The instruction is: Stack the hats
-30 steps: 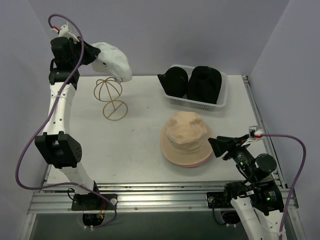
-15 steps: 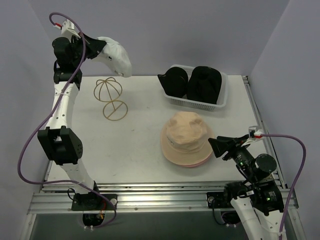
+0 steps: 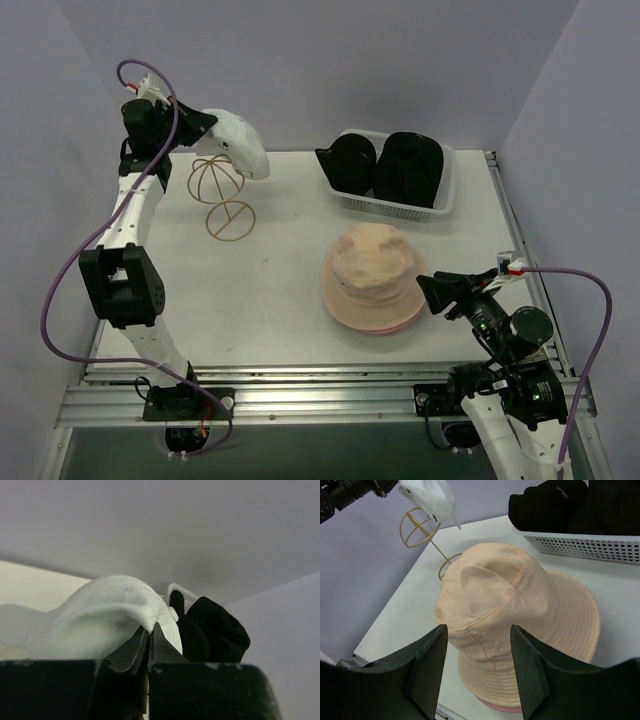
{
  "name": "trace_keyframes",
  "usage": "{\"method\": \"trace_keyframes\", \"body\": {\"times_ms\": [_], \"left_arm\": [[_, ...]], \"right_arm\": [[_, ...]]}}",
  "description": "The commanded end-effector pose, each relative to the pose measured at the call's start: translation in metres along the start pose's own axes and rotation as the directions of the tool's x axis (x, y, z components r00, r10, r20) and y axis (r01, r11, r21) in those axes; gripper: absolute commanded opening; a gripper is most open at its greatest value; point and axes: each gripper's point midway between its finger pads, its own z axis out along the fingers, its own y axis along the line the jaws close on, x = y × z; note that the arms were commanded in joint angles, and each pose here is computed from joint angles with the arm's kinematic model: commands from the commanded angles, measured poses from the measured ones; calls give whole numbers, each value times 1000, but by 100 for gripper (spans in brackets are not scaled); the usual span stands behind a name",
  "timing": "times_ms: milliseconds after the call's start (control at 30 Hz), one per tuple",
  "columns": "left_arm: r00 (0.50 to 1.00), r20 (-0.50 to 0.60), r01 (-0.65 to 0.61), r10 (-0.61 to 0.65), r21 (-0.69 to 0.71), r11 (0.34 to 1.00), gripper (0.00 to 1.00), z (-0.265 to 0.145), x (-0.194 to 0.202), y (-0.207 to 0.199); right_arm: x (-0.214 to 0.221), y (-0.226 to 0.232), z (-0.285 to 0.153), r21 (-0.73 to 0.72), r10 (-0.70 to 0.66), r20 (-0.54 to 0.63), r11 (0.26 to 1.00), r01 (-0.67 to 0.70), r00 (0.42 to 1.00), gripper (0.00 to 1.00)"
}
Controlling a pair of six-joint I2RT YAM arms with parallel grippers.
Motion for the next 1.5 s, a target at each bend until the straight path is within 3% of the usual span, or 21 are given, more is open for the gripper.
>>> {"method": "trace_keyframes", "body": {"times_ms": [0, 367, 767, 1467], "left_arm": [[997, 72, -30, 35, -68, 997, 2, -28, -21, -3], [997, -12, -71, 70, -252, 965, 2, -56, -3, 19], [992, -77, -124, 103, -349, 929, 2, -92, 2, 17], [996, -74, -66, 44, -322, 945, 2, -103, -20, -23]], "right_arm": [[-13, 10, -1, -36, -31, 32, 999, 32, 999, 49], [-12, 15, -6, -63, -40, 38, 997, 42, 998, 49], [-12, 13, -5, -57, -34, 43, 998, 37, 998, 49], [-12, 15, -9, -65, -35, 56, 997, 38, 998, 50]]}}
